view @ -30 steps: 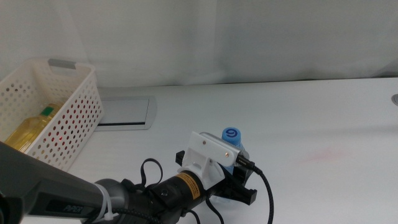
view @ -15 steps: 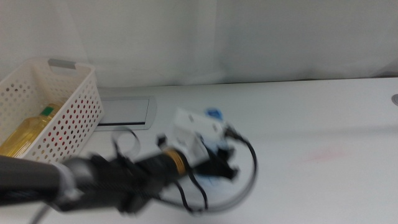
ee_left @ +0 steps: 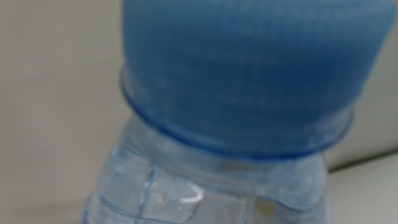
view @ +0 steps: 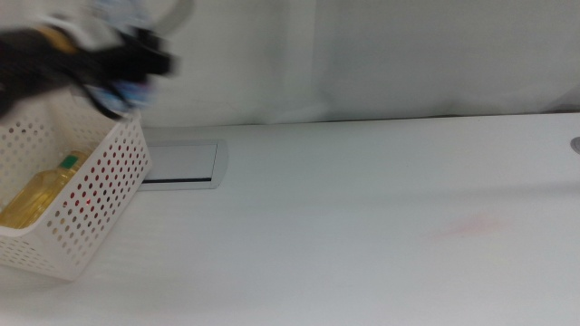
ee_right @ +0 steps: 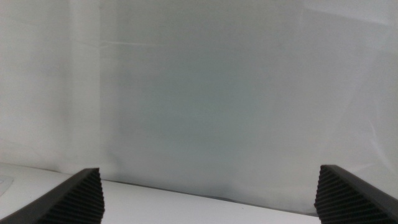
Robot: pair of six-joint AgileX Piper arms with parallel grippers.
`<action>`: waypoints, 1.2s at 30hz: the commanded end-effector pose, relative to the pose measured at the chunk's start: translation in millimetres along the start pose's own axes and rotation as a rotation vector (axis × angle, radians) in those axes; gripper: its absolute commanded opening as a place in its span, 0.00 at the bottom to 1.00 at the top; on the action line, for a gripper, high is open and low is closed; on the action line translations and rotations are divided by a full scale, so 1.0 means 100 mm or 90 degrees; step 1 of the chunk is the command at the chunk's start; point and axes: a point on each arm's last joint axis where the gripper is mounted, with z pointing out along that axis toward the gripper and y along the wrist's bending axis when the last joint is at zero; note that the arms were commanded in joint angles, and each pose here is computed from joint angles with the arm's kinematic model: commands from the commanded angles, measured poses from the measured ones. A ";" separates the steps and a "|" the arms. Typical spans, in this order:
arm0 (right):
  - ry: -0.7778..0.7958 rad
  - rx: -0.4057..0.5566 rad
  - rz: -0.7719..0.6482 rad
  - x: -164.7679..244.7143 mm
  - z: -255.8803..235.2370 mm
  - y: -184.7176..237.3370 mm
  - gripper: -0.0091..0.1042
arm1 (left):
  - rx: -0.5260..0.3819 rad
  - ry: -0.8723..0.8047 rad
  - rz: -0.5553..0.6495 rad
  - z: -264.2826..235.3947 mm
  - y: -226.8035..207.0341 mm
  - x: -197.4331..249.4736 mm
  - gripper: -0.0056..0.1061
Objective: Use arms to grab the bottles and put them into the dustbin to the left of the table.
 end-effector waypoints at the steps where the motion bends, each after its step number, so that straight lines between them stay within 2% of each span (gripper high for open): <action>1: 0.015 -0.013 0.019 0.02 0.00 0.01 0.88 | -0.060 0.011 -0.011 -0.16 0.35 -0.15 0.02; 5: 0.012 -0.021 0.034 0.02 0.00 0.03 0.88 | -0.137 0.103 -0.054 -0.26 0.84 -0.10 0.02; 11: 0.011 -0.024 0.036 0.02 0.00 0.03 0.88 | -0.188 0.189 -0.107 -0.22 1.23 0.13 0.02; 24: 0.010 -0.028 0.034 0.01 0.00 0.04 0.88 | -0.169 0.336 -0.144 0.34 1.36 0.71 0.02; 36: 0.010 -0.028 0.034 0.01 0.00 0.04 0.88 | -0.152 0.396 -0.172 0.61 1.37 1.03 0.02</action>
